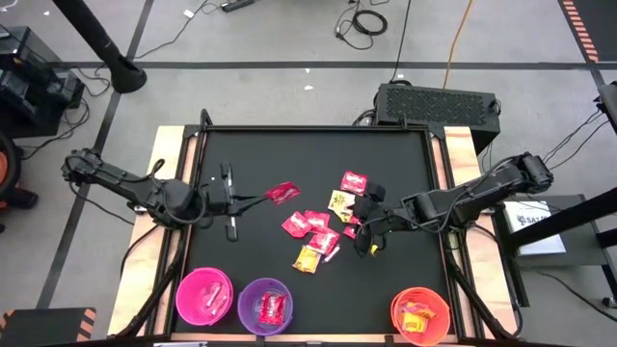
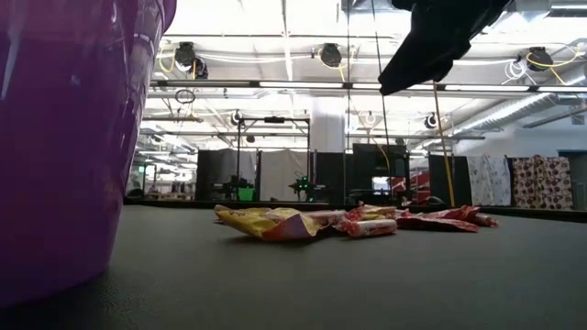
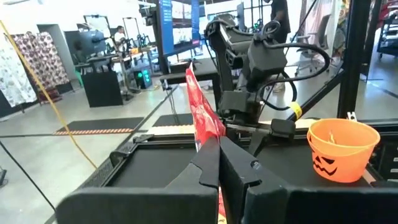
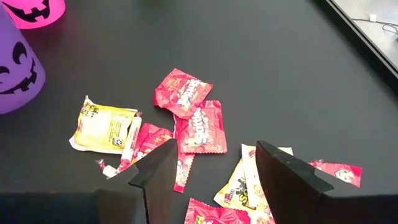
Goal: Sort candy by brand, put in halloween buckets
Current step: Put the red candy into the violet bucket
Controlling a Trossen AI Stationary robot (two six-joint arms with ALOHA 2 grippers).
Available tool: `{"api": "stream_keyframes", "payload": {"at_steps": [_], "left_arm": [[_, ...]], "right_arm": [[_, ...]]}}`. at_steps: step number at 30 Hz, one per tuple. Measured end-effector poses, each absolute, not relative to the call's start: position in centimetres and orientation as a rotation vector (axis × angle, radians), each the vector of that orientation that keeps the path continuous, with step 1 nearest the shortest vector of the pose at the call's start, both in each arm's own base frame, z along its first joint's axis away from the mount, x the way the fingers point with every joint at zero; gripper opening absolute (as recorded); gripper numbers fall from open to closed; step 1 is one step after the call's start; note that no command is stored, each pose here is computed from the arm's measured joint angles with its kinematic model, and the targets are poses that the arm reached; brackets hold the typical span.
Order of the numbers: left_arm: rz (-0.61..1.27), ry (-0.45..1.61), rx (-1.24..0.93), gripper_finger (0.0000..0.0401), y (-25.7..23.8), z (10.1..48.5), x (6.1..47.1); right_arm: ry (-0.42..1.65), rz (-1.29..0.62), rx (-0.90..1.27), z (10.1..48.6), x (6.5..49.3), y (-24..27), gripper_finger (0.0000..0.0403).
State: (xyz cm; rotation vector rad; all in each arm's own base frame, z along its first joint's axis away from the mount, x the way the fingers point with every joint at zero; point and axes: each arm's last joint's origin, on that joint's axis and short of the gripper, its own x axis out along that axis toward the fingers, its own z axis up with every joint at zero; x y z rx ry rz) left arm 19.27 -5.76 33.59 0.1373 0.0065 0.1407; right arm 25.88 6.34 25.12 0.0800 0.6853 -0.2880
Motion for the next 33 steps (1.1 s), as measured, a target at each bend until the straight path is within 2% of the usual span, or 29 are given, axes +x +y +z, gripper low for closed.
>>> {"api": "stream_keyframes", "payload": {"at_steps": [10, 15, 22, 27, 33], "left_arm": [[0.124, -0.015, 0.14, 0.0, -6.1, 33.8, 19.1], [0.075, 0.008, 0.256, 0.0, -7.3, 34.2, 18.6], [0.146, 0.074, 0.309, 0.0, -9.6, 35.4, 16.7], [0.04, 0.107, 0.156, 0.0, -11.2, 36.1, 15.2], [0.006, 0.257, -0.09, 0.0, -12.4, 34.1, 14.0]], "right_arm": [[0.688, -0.294, 0.06, 25.1, 26.0, 6.0, 0.0207], [0.689, -0.294, 0.062, 25.1, 26.0, 5.9, 0.0207], [0.71, -0.294, 0.054, 25.0, 25.8, 5.9, 0.0207], [0.719, -0.294, 0.051, 24.9, 25.8, 5.9, 0.0207], [0.72, -0.294, 0.051, 24.9, 25.8, 5.9, 0.0207]]}}
